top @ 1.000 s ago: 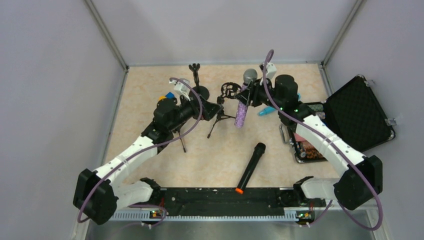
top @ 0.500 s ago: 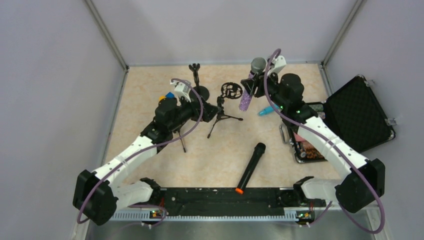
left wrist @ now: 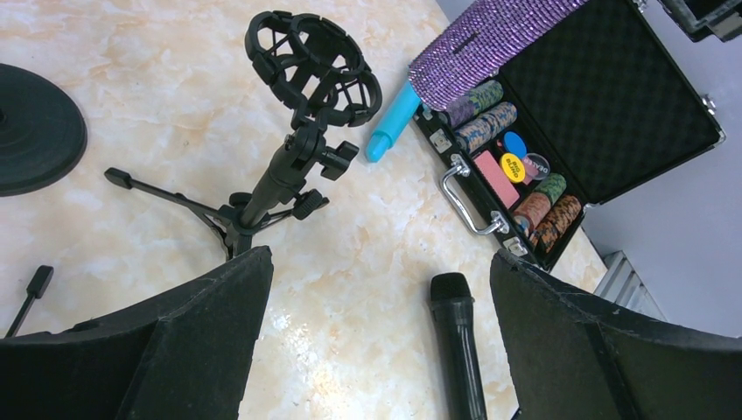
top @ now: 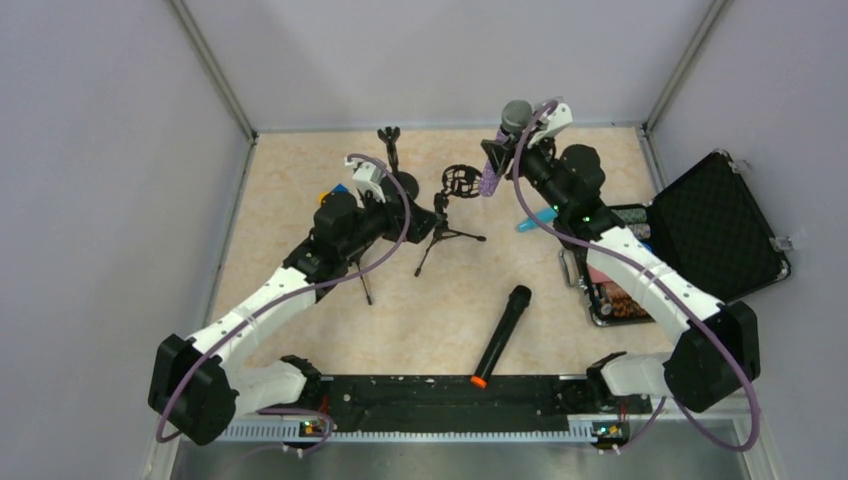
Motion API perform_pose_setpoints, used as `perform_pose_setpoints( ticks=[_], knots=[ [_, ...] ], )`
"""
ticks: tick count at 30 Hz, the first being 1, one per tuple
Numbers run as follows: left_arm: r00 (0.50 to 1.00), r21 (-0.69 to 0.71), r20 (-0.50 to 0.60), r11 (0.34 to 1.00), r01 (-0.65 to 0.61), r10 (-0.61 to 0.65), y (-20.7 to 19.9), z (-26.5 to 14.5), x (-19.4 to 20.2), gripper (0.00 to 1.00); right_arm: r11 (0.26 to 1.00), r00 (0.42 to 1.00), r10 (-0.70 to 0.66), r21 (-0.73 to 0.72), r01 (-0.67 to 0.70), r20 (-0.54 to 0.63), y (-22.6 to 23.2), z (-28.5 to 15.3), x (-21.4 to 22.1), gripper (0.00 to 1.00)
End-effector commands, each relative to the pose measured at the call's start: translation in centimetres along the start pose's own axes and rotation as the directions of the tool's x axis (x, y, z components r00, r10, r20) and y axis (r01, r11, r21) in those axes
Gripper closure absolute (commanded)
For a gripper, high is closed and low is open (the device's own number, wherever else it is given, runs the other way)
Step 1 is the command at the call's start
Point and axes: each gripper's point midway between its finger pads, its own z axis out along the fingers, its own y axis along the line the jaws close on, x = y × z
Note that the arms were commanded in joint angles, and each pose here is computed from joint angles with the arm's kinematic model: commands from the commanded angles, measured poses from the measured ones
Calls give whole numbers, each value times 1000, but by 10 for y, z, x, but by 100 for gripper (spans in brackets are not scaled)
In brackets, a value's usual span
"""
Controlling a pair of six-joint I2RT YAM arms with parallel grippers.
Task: Attach the microphones to the stand
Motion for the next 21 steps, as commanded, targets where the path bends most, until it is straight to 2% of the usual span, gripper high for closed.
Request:
perform_pose_setpoints(
  ticks=[1, 9, 21],
  knots=[
    [998, 13, 42, 999, -46, 45, -8, 1, -21, 2, 994, 982, -54, -85, 71, 179, 21, 12, -57, 100],
    [997, -9, 40, 998, -68, 68, -5, -1, -22, 2, 979, 967, -56, -177, 103, 249, 38, 30, -78, 100],
    [997, 21, 44, 998, -66, 65, -9, -5, -19, 2, 971, 968, -34, -223, 91, 247, 45, 54, -85, 100]
  ],
)
